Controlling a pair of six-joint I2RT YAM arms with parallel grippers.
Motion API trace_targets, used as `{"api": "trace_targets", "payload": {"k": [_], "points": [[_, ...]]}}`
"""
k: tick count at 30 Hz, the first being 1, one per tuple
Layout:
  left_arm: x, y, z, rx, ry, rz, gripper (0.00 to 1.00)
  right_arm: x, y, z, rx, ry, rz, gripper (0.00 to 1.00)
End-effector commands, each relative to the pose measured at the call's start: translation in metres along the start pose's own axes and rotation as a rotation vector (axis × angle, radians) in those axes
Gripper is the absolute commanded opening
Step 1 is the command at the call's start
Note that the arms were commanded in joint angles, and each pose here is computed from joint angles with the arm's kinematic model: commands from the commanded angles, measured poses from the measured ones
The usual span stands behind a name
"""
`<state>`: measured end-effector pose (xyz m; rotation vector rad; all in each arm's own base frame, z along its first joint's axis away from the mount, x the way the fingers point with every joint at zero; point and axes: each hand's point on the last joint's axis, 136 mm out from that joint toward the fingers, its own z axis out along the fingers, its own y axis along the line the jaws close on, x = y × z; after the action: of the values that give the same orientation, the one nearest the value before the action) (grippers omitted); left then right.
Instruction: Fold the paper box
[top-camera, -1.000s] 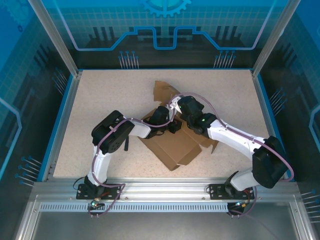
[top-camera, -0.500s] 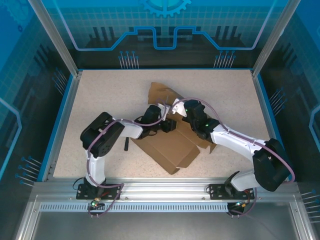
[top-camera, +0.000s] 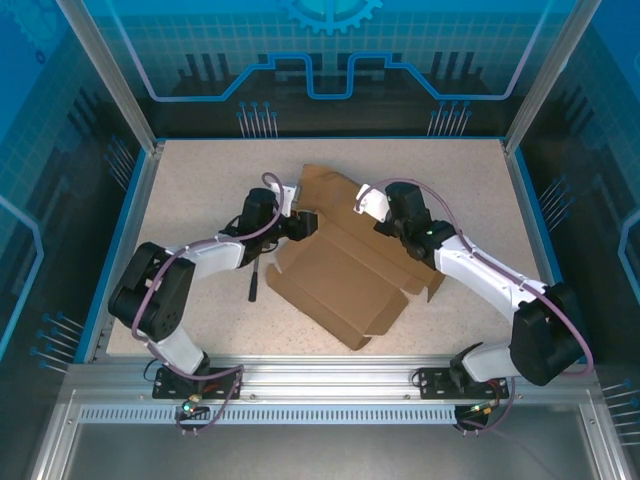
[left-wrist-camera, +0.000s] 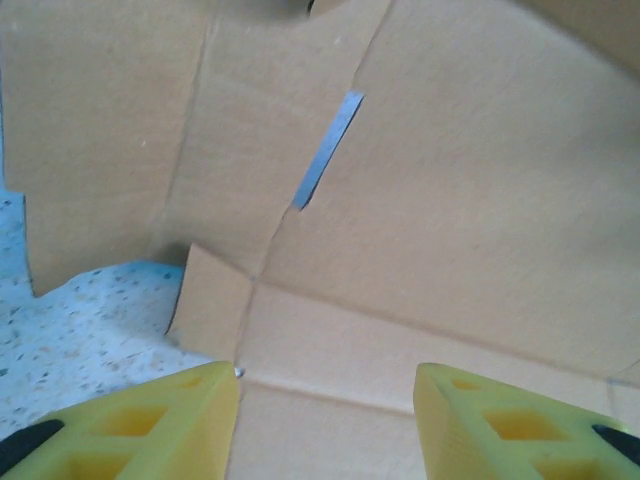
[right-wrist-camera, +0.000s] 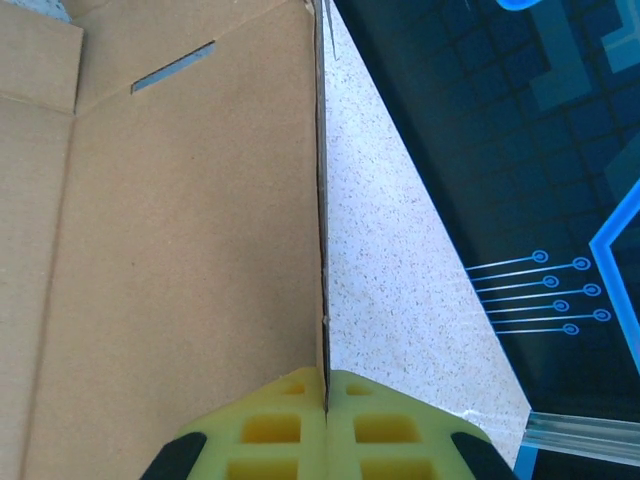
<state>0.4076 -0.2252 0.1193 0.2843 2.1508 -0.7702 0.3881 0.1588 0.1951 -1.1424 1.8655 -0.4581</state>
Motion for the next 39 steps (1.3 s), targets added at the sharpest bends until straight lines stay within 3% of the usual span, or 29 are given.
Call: {"api": "trace_targets", "payload": {"k": [1, 6, 17, 29, 39], "points": [[0.017, 0.012, 0.012, -0.042, 0.102, 0.067, 0.53, 0.0, 0.0, 0.004, -0.05, 0.017, 0.015, 0.0], [0.016, 0.036, 0.018, -0.092, 0.126, 0.035, 0.54, -0.001, -0.002, 0.007, -0.074, 0.029, 0.025, 0.0], [0.023, 0.052, 0.062, -0.087, 0.177, -0.027, 0.57, -0.002, 0.0, 0.014, -0.101, 0.038, 0.037, 0.0], [0.031, 0.044, 0.068, -0.056, 0.16, 0.042, 0.24, -0.002, 0.001, 0.016, -0.116, 0.045, 0.042, 0.0], [0.058, 0.0, 0.08, -0.107, 0.189, 0.296, 0.17, -0.004, 0.002, 0.017, -0.128, 0.041, 0.058, 0.0]]}}
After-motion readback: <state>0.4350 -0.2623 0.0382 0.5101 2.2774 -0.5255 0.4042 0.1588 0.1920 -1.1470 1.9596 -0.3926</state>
